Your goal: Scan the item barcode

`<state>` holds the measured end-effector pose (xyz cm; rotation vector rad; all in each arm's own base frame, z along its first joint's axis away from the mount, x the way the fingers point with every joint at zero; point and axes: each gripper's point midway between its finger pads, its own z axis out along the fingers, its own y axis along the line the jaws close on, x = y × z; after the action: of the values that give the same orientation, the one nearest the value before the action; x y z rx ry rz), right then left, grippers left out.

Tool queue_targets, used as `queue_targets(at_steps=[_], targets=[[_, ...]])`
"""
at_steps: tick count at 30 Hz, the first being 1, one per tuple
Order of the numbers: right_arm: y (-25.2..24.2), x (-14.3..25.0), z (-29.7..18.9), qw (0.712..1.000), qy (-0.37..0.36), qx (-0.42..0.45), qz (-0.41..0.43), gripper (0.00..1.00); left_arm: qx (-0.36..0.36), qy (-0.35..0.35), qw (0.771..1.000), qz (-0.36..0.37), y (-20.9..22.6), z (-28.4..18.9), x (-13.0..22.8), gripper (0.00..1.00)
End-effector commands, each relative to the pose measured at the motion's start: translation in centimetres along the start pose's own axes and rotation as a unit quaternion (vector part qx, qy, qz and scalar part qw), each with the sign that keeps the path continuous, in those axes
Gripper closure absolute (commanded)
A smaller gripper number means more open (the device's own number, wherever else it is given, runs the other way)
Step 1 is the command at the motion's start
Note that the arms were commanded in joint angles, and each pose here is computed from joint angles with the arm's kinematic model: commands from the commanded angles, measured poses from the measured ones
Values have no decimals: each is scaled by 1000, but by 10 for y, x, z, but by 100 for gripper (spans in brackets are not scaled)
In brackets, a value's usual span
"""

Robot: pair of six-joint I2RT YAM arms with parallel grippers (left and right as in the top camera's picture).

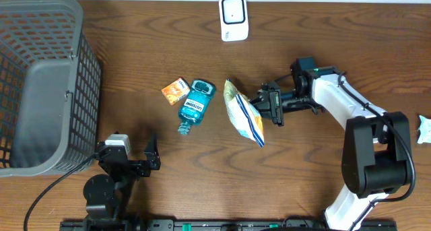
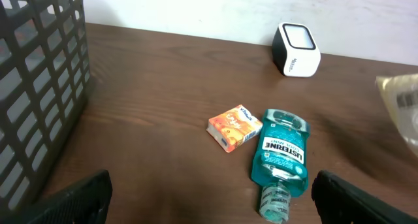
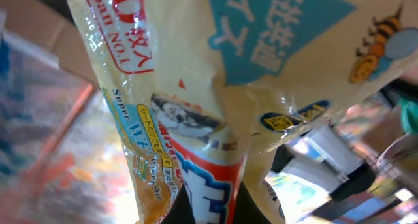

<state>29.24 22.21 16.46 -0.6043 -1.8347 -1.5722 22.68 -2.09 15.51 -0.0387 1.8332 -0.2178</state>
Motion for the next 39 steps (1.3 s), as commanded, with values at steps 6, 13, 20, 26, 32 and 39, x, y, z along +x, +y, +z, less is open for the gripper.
queue_targets(at_steps=[6,13,20,26,32,39], targets=[[6,14,-8,969,6,-38,-245,99,2,-8,1000,11,-1,-2,-6,2],[-5,39,-15,928,-6,-37,-372,99,2,-8,1000,11,-1,-2,-6,2],[-19,47,-27,784,-5,2,-620,99,2,-8,1000,11,-1,-2,-6,2],[-33,34,-26,593,25,37,-804,99,2,-8,1000,11,-1,-2,-6,2],[-23,23,-23,547,4,25,-837,99,2,-8,1000,11,-1,-2,-6,2],[-45,10,-19,630,45,86,-770,36,2,-8,1000,11,-1,-2,-6,2]])
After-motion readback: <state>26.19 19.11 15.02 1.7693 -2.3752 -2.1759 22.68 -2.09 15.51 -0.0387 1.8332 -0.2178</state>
